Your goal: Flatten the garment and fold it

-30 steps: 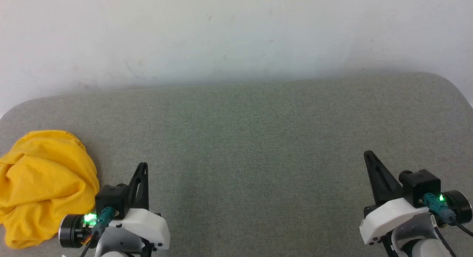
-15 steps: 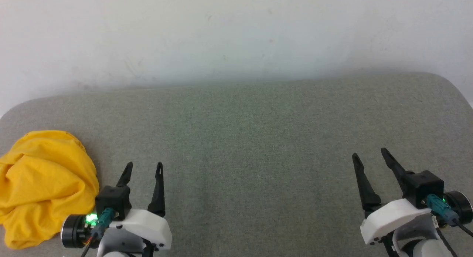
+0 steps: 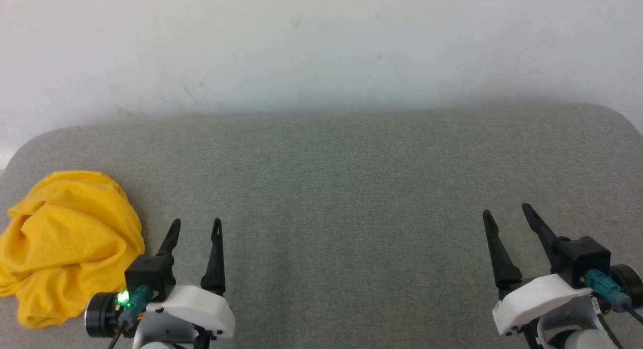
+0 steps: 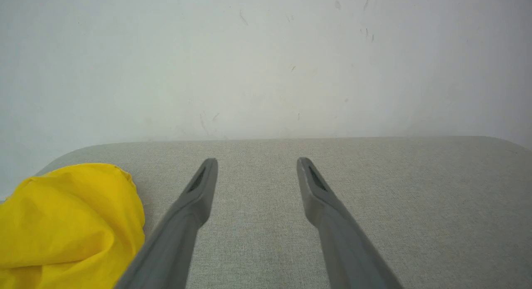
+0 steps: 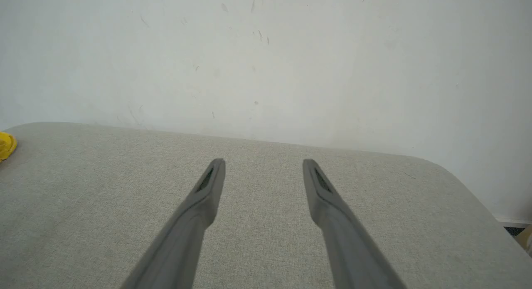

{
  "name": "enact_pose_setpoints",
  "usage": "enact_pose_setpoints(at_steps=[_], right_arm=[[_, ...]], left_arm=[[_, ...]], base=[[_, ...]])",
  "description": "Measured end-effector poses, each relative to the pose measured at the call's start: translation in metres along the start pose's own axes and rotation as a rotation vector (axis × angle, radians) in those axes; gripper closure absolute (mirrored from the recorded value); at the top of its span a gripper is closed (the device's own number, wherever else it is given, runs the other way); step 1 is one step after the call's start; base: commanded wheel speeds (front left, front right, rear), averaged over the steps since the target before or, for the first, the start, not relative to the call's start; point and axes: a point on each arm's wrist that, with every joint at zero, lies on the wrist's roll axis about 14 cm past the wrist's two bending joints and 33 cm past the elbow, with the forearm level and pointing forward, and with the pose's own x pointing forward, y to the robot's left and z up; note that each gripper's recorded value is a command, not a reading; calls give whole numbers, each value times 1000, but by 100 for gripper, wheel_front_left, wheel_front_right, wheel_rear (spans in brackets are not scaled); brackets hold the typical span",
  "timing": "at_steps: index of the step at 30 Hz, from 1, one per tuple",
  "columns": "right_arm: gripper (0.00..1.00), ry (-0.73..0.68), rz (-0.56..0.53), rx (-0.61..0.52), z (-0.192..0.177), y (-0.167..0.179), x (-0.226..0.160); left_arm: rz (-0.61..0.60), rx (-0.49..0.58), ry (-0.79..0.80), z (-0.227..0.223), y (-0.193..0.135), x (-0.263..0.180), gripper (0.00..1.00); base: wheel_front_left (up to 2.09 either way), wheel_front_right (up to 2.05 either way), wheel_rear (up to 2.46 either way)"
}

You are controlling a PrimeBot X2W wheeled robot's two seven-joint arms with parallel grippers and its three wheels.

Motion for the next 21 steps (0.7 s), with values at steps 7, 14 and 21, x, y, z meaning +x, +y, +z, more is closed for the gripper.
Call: enact_pose_setpoints(at_steps=[7,14,21], right_arm=[[0,-16,33,5,4,10,5],[0,-34,85,6,9,27,11],[0,-39,145,14,11,47,16]], left_arm=[[44,-25,-18,3,14,-7,0],[98,-41,-32,4,31,-18,0],[160,-57,-43,5,50,-31,0]], base=[[0,0,0],[0,0,0],[0,0,0]])
